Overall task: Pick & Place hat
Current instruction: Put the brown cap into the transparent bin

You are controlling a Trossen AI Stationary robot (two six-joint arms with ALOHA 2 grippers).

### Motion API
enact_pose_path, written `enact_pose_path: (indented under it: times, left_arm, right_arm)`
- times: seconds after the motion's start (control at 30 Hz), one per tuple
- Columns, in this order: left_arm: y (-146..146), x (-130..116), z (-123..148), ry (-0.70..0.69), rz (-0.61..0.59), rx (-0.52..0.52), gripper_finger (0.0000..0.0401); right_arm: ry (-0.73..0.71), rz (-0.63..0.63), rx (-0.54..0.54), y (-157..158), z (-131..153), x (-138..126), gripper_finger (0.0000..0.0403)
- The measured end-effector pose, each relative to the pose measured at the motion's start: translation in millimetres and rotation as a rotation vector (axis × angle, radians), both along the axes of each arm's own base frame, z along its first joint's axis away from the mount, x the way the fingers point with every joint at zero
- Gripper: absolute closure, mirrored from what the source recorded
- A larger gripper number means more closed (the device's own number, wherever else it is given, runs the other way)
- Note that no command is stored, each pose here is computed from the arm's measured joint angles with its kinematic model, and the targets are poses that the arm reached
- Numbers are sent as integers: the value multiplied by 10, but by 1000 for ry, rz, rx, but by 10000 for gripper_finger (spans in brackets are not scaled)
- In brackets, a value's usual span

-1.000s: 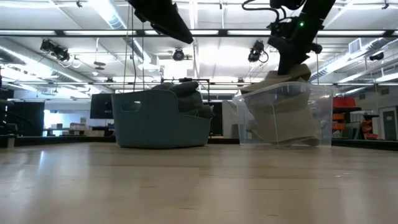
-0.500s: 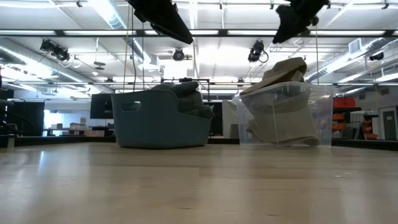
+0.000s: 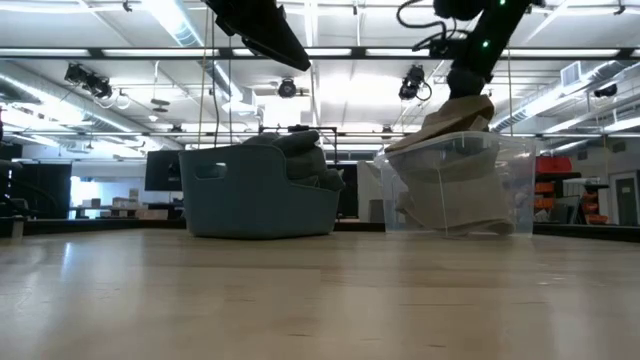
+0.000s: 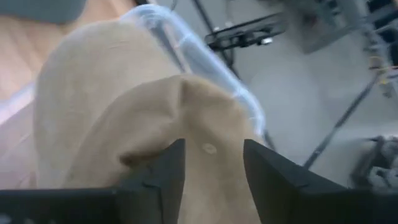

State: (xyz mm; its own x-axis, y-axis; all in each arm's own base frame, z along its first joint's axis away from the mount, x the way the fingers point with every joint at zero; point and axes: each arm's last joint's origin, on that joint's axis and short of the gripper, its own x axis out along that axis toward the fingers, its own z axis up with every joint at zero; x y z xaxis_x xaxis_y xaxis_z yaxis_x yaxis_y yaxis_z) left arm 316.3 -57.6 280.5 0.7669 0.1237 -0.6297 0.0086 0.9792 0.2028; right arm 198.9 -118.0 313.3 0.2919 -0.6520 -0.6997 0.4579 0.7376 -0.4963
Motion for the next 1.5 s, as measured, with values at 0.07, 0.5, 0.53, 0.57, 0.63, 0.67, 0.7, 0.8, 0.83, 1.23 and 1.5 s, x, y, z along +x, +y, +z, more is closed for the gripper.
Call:
enact_pose_path:
  times: [0.07, 0.5, 0.53, 0.57, 0.63, 0.67, 0.7, 0.8, 0.83, 1.23, 1.5]
  left_arm:
    - [0, 0, 0, 1, 0, 0, 261]
    - [4, -12, -14, 19, 0, 4, 261]
    - [4, -12, -14, 19, 0, 4, 261]
    - [4, -12, -14, 19, 0, 4, 261]
    - [2, -12, -14, 19, 0, 4, 261]
    - [-1, -13, -14, 19, 0, 2, 261]
    - [-2, -13, -14, 19, 1, 1, 261]
    - [-2, -13, -15, 17, 13, -14, 261]
    - [-2, -14, -15, 17, 14, -15, 261]
    - [0, -25, -27, 36, 11, -8, 261]
    - [1, -28, -30, 40, 14, -10, 261]
  right_arm:
    - [16, 28, 18, -18, -46, 53, 225]
    - [-35, 177, 358, 20, -319, 285, 219]
    - [-44, 148, 357, 15, -319, 283, 221]
    - [-59, 104, 359, 8, -318, 279, 223]
    - [-92, -4, 374, -16, -324, 257, 227]
    - [-102, -53, 394, -26, -335, 239, 229]
    - [-102, -97, 420, -34, -353, 219, 231]
    - [-62, -196, 529, -33, -441, 171, 236]
    - [-46, -205, 574, -26, -481, 164, 238]
    - [19, -180, 664, 20, -450, 126, 241]
    - [-112, -135, 602, 33, 183, 107, 241]
